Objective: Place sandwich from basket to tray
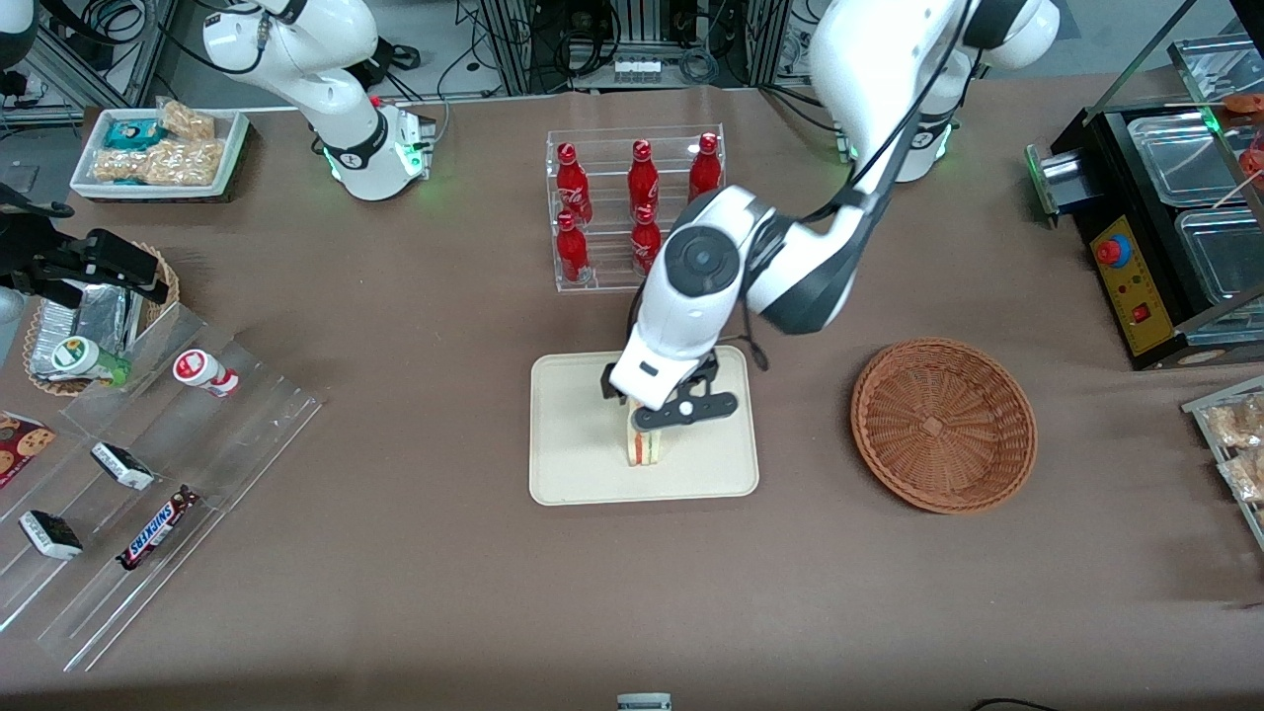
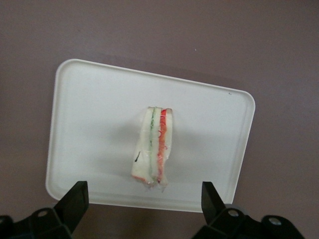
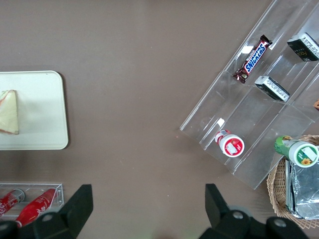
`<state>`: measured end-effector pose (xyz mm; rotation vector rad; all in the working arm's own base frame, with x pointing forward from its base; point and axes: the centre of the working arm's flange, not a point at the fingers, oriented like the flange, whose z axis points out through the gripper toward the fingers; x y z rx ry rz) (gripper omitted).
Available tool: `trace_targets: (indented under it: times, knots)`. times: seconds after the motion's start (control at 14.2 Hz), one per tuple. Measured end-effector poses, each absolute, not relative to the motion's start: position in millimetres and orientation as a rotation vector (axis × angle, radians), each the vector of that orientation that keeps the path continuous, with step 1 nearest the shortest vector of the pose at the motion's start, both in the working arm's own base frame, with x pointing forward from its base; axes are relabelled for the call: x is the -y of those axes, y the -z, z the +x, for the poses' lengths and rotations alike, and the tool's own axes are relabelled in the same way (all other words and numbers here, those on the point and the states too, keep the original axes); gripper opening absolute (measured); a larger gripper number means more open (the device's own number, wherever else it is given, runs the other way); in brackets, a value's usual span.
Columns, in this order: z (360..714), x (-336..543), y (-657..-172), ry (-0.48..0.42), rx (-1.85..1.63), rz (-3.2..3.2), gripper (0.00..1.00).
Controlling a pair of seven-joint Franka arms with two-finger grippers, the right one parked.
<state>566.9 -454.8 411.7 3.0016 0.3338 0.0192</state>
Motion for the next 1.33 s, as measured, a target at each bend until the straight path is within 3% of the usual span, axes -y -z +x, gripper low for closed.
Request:
trace_targets:
  times: [0.21,0.56,0.84,1.33]
  knots:
    - [589,383,-439,0.041,-0.425,3.054,1.0]
    - [629,207,-447,0.09,-0.297,3.077,1.0]
    - [612,113,-486,0.047,-0.191,3.109,1.0]
    - [562,58,-567,0.01,0.011,3.151,1.0]
